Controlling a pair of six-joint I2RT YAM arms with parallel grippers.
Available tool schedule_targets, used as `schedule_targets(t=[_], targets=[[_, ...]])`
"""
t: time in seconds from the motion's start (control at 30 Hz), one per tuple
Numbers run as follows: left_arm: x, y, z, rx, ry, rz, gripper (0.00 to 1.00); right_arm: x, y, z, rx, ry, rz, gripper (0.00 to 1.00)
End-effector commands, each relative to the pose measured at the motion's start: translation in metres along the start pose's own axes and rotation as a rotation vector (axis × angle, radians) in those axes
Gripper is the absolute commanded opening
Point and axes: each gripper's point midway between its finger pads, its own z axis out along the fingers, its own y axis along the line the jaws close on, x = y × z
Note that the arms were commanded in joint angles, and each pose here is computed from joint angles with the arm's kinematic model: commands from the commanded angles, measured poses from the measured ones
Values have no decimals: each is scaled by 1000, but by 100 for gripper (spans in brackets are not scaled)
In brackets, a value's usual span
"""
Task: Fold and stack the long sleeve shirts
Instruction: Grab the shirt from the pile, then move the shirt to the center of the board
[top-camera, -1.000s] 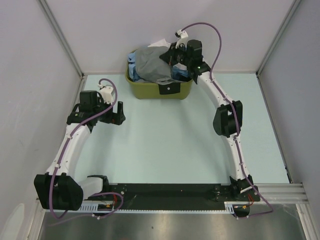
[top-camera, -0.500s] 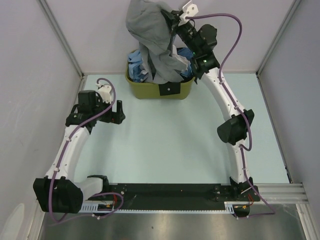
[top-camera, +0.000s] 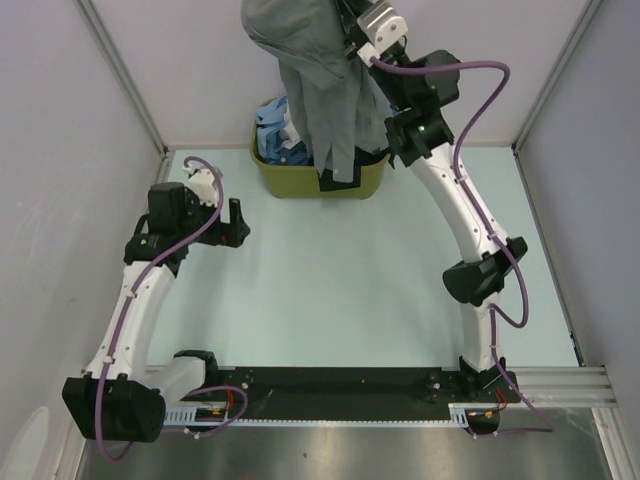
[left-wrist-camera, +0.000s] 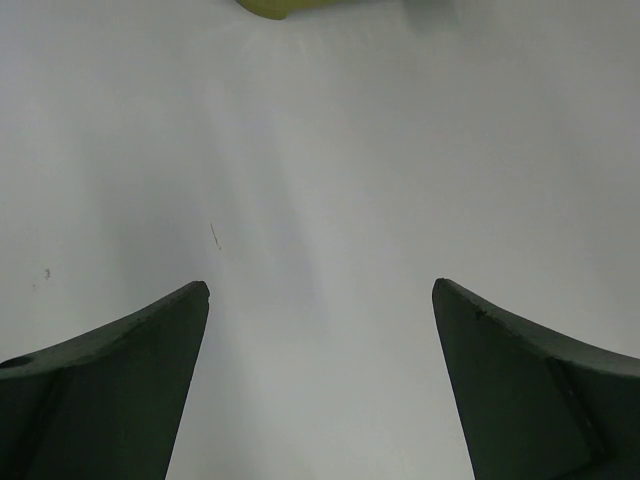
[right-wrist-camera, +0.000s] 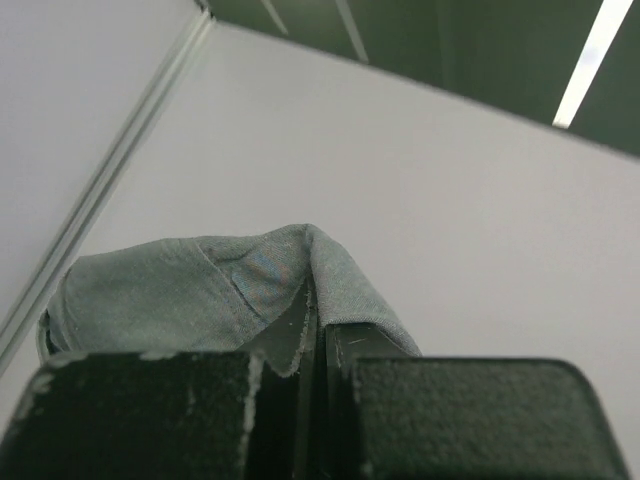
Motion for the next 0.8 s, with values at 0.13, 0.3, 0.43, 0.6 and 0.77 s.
schedule_targets(t=[0.13,0.3,0.43,0.6,0.77], targets=[[-32,-10,-27,9,-136,6,99,-227,-40,-9,108,-396,-205,0],[-35,-14,-41,10,-168,-12,99,-243,-18,-12,55,-339,-117,0],[-41,-11,-54,46,-199,-53,99,-203,8,-26,19,-96,136,0],[-39,-14,-57,87,-190,11,99,-64,-4,-153,146,530,402,7],[-14,-26,-43,222,-101,199,99,63,21,-475,344,1371,673,81]])
